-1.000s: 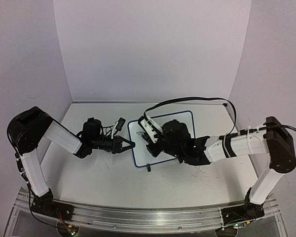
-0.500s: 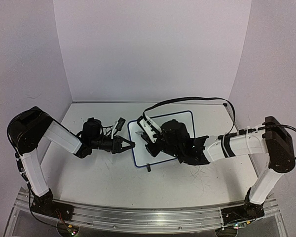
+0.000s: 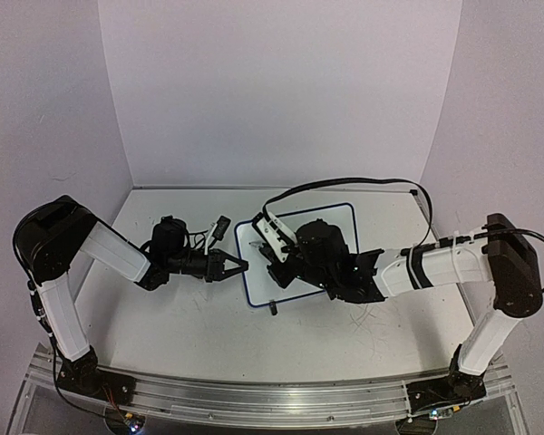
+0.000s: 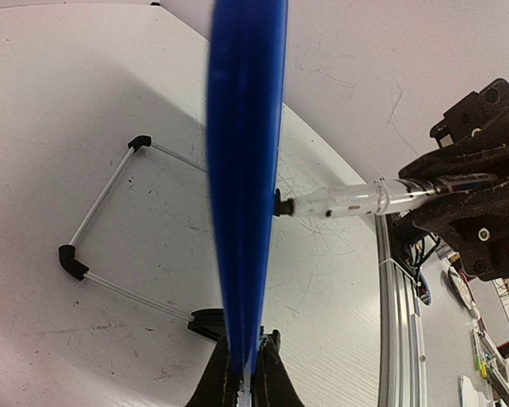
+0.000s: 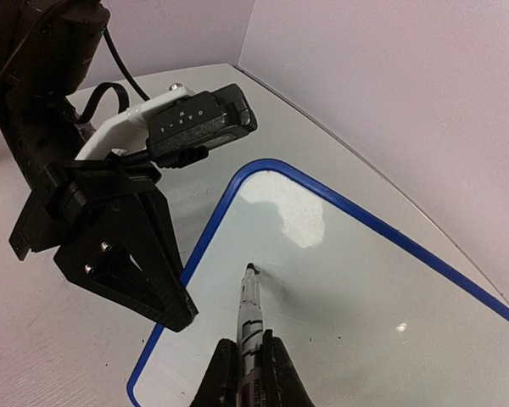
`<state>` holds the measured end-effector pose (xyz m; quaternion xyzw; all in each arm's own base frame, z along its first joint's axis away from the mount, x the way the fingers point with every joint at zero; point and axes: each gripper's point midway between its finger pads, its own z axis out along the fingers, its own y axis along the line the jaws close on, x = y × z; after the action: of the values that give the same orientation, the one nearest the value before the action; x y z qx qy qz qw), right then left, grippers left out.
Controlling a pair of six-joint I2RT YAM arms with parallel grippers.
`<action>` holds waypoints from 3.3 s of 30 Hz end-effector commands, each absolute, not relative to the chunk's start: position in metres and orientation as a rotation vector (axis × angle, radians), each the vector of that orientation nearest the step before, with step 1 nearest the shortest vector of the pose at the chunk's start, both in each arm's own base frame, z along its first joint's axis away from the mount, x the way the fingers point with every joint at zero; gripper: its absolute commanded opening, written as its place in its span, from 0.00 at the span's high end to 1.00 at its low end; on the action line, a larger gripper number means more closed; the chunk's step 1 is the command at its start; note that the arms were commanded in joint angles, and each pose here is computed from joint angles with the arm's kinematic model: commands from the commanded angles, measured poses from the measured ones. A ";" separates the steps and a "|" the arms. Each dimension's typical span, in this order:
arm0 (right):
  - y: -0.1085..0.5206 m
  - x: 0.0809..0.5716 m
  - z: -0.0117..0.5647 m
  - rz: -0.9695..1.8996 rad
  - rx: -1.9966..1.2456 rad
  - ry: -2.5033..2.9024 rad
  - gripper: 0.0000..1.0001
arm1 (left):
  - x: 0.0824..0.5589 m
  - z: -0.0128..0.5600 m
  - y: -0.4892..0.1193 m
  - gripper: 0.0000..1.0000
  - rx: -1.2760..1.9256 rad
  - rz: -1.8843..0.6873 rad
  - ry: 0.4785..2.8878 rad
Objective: Write a sentence on the whiteboard
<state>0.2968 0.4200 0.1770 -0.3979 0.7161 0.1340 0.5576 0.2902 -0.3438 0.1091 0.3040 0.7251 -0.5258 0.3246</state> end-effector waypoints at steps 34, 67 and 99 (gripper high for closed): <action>0.414 0.284 0.156 0.325 -0.947 1.762 1.00 | 0.298 0.095 -0.337 1.00 0.756 -1.298 1.991; 0.411 0.270 0.218 0.456 -0.854 1.607 1.00 | 0.298 0.092 -0.337 1.00 0.755 -1.296 2.002; 0.424 0.294 0.200 0.355 -0.813 1.626 1.00 | 0.297 0.095 -0.337 1.00 0.764 -1.300 1.994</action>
<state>0.2832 0.4175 0.1764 -0.3747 0.7149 0.1472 0.5717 0.2896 -0.3429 0.1096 0.3052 0.7275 -0.5220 0.3241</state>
